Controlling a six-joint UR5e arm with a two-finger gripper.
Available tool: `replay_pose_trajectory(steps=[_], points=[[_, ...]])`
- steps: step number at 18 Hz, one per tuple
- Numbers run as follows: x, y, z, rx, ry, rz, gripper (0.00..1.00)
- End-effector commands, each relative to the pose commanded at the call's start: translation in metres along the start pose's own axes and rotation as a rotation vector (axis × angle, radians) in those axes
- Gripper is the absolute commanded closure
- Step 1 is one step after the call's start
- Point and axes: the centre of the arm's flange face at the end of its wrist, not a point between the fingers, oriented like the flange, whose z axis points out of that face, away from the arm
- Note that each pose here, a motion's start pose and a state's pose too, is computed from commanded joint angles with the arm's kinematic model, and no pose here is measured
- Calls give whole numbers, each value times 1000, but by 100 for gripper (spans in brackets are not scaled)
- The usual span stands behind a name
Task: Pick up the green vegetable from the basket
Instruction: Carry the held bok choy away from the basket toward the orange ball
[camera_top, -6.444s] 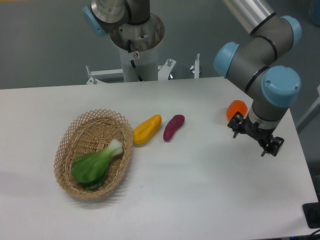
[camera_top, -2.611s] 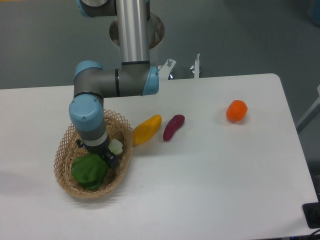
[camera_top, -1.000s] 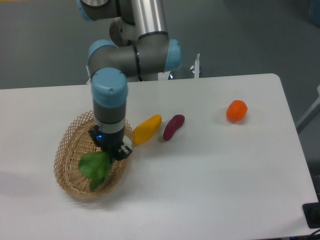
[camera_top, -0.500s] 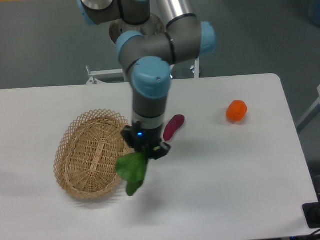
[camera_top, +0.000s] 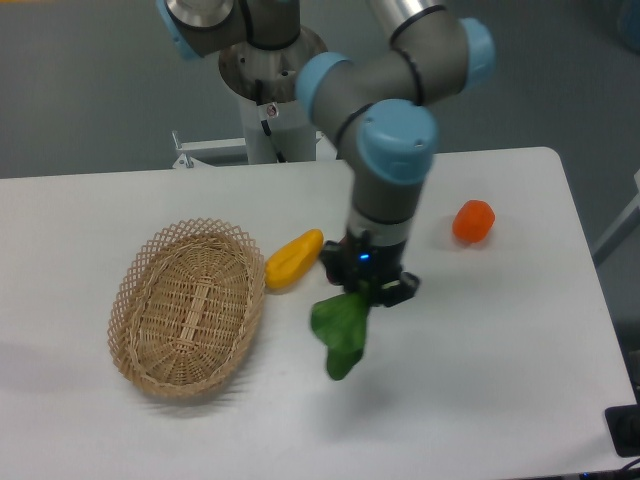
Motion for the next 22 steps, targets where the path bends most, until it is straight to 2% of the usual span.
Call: replay_pose_trajectory(steps=[2,7,11,15,20,22], points=[[-14,9,0,-49,-1,40,95],[-53,27,4,-54,-3,17,96],[-74,55,4,-60,-6,-15,97],[-92,73,6,-70,-8,34,96],[-100,80,12,-150,-18,145,91],[-101,80,13,-150,-18,149,91]])
